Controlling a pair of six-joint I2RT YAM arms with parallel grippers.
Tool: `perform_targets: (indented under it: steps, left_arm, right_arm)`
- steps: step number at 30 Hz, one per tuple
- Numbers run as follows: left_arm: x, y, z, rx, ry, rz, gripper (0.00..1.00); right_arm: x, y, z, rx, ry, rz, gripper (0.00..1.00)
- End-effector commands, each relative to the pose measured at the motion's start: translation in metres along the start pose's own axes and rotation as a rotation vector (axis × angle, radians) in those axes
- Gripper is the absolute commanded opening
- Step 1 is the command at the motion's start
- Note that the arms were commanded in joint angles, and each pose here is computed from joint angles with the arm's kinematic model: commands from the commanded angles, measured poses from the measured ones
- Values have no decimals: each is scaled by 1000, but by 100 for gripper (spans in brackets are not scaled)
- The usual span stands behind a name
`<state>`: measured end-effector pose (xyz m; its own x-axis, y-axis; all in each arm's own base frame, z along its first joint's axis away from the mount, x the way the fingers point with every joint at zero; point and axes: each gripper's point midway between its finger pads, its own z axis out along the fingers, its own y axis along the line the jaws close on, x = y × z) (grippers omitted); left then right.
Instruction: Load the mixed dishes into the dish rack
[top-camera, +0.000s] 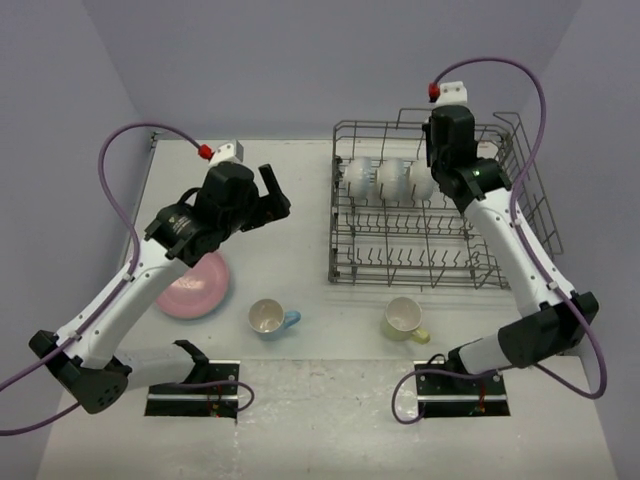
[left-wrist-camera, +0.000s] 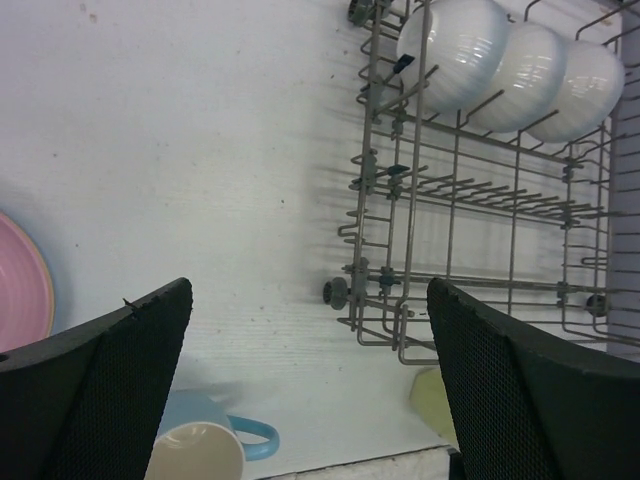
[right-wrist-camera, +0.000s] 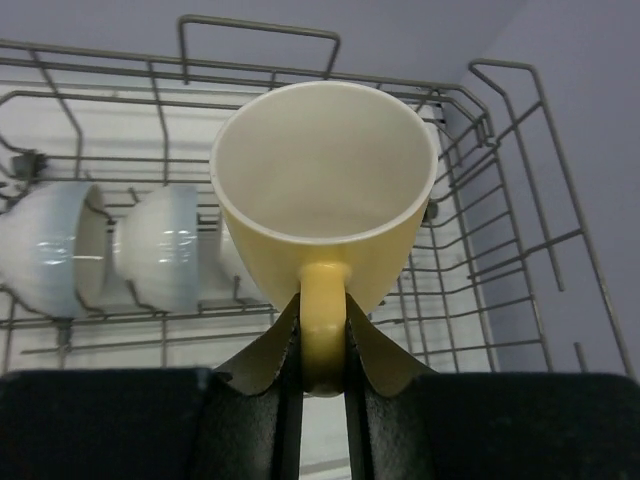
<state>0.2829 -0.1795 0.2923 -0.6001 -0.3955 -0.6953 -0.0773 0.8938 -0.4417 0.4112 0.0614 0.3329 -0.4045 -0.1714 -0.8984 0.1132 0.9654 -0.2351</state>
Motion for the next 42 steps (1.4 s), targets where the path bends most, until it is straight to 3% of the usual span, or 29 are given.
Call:
perform_targets:
  steps: [1, 11, 19, 32, 36, 42]
  left_arm:
    - [-8, 3, 7, -14, -47, 89, 100]
    - [-3, 14, 32, -52, -13, 165, 100]
    - [-2, 31, 61, -23, 62, 159, 100]
    - [-13, 49, 70, -86, 34, 241, 100]
    - [-12, 53, 75, -105, 41, 239, 100]
    - [-9, 51, 76, -97, 56, 246, 100]
  right_arm:
    - [-14, -32, 18, 145, 6, -17, 0]
    - [18, -89, 106, 354, 185, -66, 0]
    - [45, -102, 154, 296, 297, -171, 0]
    - [119, -135, 192, 266, 554, -246, 0]
    - [128, -144, 199, 305, 581, -270, 0]
    - [137, -151, 208, 356, 598, -298, 11]
